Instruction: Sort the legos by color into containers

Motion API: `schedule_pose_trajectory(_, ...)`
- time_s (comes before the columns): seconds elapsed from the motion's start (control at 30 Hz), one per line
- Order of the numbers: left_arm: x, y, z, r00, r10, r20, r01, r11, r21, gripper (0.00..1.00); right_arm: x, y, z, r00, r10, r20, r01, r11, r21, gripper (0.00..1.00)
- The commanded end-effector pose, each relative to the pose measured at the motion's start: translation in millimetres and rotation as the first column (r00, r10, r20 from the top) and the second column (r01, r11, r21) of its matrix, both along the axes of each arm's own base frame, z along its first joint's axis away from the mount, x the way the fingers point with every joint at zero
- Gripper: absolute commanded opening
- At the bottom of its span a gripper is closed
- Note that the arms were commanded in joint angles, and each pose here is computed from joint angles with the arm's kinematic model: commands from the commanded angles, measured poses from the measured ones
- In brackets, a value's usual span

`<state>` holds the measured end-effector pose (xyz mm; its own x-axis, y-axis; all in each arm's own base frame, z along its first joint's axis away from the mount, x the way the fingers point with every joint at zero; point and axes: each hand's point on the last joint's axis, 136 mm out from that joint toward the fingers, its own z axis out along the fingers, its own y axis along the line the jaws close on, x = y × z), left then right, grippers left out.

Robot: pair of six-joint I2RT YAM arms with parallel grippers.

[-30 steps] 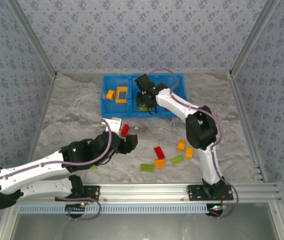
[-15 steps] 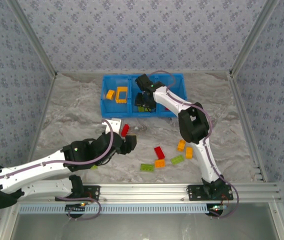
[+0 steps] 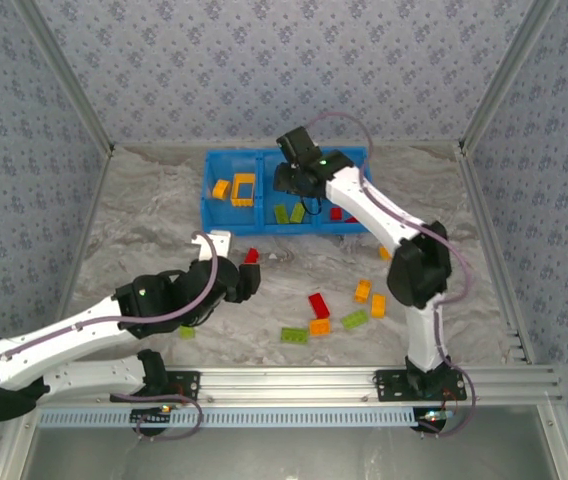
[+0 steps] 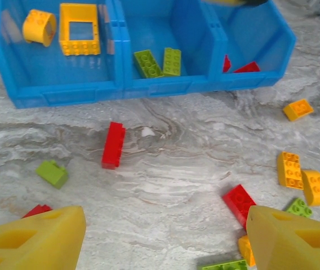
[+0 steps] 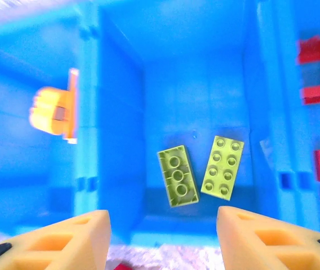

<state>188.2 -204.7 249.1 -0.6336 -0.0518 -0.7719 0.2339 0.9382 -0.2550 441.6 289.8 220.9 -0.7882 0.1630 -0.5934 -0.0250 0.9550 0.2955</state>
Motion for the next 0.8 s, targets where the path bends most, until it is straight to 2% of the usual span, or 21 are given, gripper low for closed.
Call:
schedule_pose_trajectory(0.0, 2, 14, 3, 0.999, 0.035, -0.020, -0.034, 0.999, 0.028, 0.75, -21, -18, 40, 0.993, 0.003, 0.121, 0.002, 0.999, -0.036, 0.55)
schedule_pose_trajectory(0.23, 6, 20, -2, 0.996, 0.039, -0.076, -0.037, 0.999, 0.025, 0.75, -81, -36, 62, 0.972, 0.055, 0.228, -0.048, 0.998, -0.036, 0.56)
schedule_pose_trajectory(0.4, 16, 38, -25, 0.974, 0.124, -0.188, -0.117, 0.992, 0.050, 0.71, -135, -29, 62, 0.937, 0.184, 0.296, -0.171, 0.983, -0.070, 0.57)
schedule_pose_trajectory(0.53, 31, 51, -49, 0.927, 0.200, -0.318, -0.196, 0.980, 0.045, 0.67, -182, -12, 42, 0.884, 0.333, 0.329, -0.319, 0.943, -0.099, 0.59)
schedule_pose_trajectory(0.77, 53, 58, -87, 0.870, 0.258, -0.420, -0.265, 0.963, 0.042, 0.59, -239, 6, -3, 0.821, 0.474, 0.318, -0.461, 0.879, -0.121, 0.61)
